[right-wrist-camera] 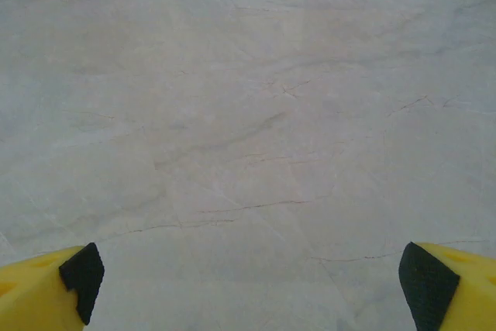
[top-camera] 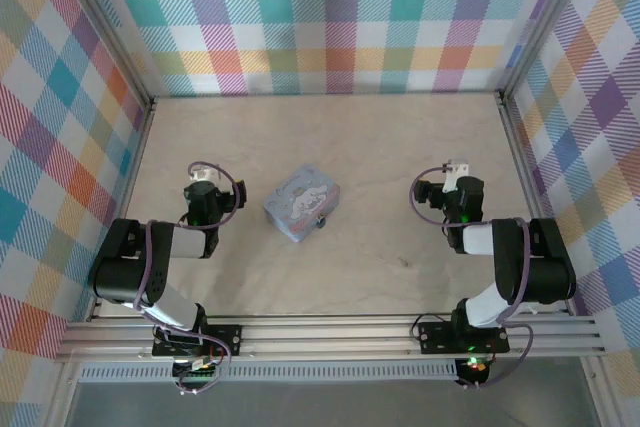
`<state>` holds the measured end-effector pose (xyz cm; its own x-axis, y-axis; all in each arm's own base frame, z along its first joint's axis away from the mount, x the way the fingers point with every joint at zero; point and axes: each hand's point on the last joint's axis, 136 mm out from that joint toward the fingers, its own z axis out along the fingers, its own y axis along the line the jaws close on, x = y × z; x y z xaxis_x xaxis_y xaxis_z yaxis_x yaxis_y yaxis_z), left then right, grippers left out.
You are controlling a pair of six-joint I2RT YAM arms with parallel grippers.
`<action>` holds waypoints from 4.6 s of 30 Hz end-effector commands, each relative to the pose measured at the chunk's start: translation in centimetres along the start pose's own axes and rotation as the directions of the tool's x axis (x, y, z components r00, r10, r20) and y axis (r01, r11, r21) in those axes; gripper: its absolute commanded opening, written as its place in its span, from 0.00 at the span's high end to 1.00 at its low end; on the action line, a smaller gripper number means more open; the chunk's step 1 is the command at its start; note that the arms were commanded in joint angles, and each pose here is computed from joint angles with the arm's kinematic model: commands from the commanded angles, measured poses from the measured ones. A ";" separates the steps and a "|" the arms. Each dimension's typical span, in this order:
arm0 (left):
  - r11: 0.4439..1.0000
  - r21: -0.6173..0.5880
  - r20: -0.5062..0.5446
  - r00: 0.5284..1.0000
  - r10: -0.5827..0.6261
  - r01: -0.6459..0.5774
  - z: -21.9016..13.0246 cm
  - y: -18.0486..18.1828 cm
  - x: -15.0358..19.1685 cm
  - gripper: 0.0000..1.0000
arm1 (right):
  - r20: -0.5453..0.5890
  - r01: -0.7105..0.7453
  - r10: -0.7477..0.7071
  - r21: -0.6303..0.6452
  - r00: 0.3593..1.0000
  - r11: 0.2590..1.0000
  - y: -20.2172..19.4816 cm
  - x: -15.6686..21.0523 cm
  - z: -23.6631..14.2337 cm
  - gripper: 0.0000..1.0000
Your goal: Unlock the padlock with the key
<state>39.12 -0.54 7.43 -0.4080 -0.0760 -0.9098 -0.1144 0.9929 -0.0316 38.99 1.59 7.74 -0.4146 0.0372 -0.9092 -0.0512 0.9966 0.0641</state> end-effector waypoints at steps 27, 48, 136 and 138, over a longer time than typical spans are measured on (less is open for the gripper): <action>1.000 -0.006 0.005 1.000 -0.004 0.004 0.1 0.1 -1.6 0.00 | 0.053 -0.001 0.002 -0.026 0.999 1.000 0.5 -2.7 -0.7 0.00; 0.853 0.372 0.013 0.917 -0.400 0.366 -12.7 -5.8 -13.2 0.00 | -0.543 -0.440 0.344 -0.053 0.766 0.897 6.0 -2.3 -13.0 0.12; 0.775 0.534 -0.085 0.934 -0.348 0.338 -14.5 -17.6 -11.7 0.00 | -0.842 -0.396 0.439 0.305 0.312 0.866 10.1 14.5 -15.7 0.69; 0.775 0.533 -0.083 0.933 -0.350 0.338 -14.5 -17.6 -11.7 0.00 | -0.841 -0.398 0.439 0.302 0.316 0.866 10.1 14.4 -15.6 0.69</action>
<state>32.74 -18.31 22.65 -0.4527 -0.4120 -0.7907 0.2339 0.8009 -0.5512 17.12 10.71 1.41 -0.9019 0.4114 0.1318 0.4320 0.8595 0.2731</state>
